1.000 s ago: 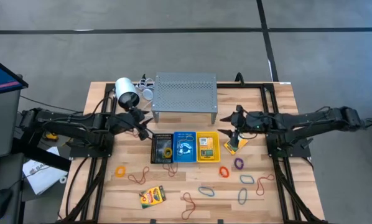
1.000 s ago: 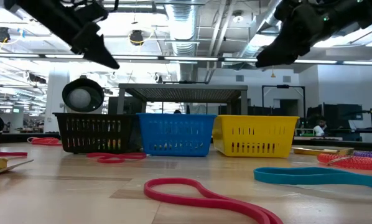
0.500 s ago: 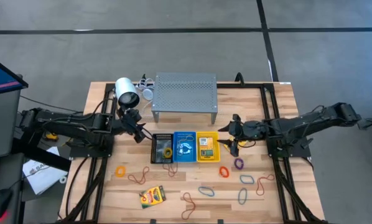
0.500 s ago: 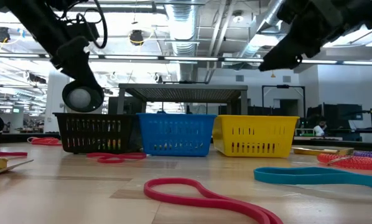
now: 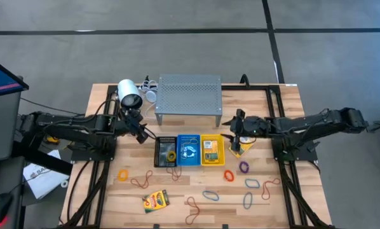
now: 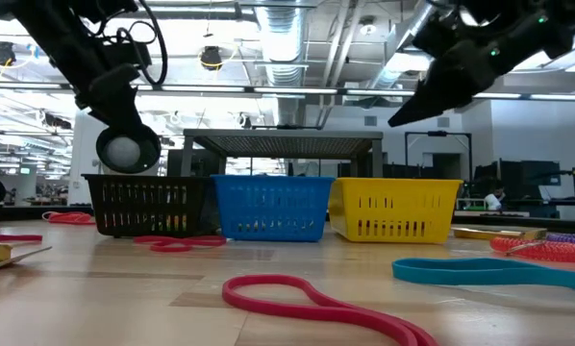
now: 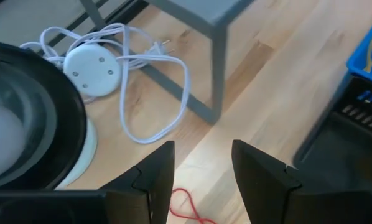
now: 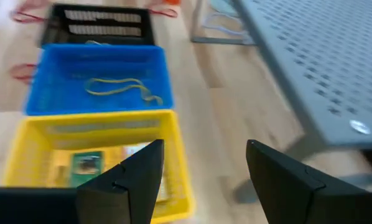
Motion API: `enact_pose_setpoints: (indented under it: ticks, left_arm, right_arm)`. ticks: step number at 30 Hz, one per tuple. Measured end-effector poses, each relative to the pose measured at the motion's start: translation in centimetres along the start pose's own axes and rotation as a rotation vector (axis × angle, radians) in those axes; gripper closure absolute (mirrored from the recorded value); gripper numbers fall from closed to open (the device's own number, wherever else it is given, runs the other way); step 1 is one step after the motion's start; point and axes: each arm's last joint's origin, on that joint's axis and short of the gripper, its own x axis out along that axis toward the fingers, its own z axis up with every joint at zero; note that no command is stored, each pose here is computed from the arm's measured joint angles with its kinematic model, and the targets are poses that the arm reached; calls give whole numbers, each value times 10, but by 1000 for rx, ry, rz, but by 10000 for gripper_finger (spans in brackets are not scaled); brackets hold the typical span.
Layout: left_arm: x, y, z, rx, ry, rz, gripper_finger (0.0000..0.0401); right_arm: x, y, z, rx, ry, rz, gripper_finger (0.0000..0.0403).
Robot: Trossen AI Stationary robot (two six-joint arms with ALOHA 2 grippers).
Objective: Pick & Place Office Desk Supplies
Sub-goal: Put the red rubber band into the blue basket
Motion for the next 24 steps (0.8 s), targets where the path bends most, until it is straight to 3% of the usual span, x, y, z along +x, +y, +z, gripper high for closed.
enact_pose_setpoints:
  ticks: [10,24]
  left_arm:
    - [6,11,3,-53,18,68,247]
    - [9,22,-6,-178,148,100,247]
  right_arm:
    - [5,-31,-5,47,43,-122,179]
    - [6,-38,-6,83,48,-146,179]
